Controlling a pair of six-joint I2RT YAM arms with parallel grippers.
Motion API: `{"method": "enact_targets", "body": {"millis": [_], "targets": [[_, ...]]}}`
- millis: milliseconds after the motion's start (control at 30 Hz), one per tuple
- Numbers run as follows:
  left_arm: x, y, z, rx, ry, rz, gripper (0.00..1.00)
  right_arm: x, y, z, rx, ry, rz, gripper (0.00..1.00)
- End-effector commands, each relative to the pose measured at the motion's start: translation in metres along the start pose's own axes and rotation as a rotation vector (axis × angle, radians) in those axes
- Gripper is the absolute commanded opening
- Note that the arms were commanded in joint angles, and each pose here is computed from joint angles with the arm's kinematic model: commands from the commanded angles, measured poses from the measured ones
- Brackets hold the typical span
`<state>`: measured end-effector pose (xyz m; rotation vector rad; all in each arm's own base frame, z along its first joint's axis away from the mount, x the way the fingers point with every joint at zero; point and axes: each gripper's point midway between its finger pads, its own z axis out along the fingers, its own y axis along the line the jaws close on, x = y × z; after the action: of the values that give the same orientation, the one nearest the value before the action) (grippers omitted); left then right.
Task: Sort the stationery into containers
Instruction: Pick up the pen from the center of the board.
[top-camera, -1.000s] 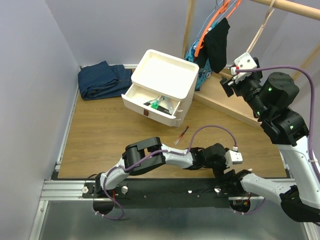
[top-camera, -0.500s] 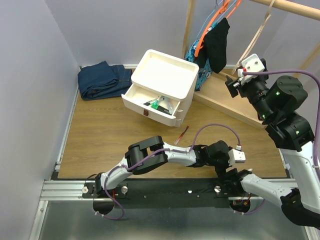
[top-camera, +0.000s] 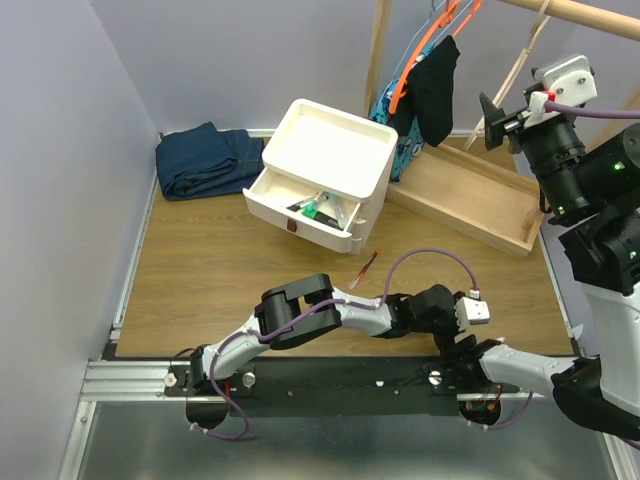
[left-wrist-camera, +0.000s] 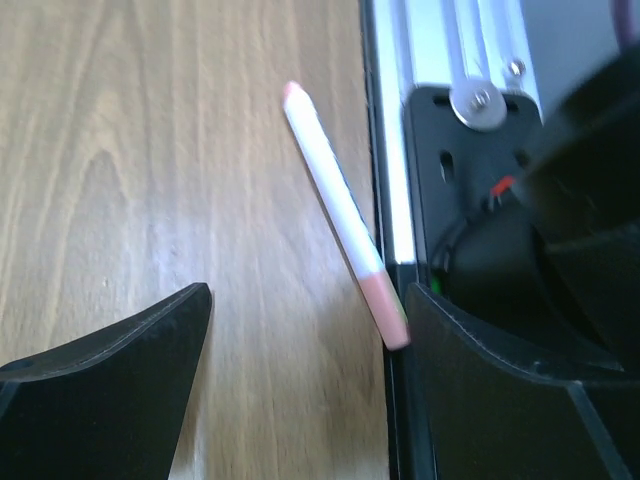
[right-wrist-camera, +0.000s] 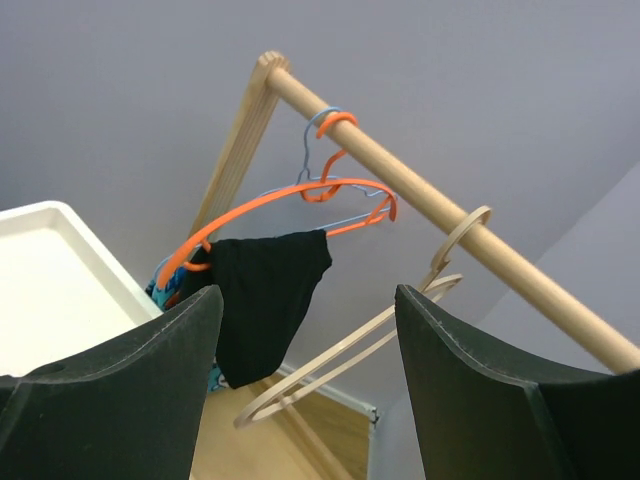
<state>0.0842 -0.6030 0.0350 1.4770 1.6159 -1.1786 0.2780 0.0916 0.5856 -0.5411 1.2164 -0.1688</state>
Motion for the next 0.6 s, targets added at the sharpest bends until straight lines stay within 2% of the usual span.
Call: {"method": "enact_targets", "body": {"millis": [0,200,567], "targets": [[0.092,0.003,0.011,-0.126,0.166,-0.110,0.89,-0.010,-0.013,-0.002,0.040,-0.010,-0.025,0.77],[0.109,0.013,0.001,-0.160,0.185,-0.111,0.89,-0.008,-0.013,-0.004,0.047,-0.014,-0.054,0.77],[0.123,0.004,-0.019,-0.129,0.217,-0.117,0.89,-0.005,-0.013,-0.003,0.051,-0.014,-0.058,0.77]]}}
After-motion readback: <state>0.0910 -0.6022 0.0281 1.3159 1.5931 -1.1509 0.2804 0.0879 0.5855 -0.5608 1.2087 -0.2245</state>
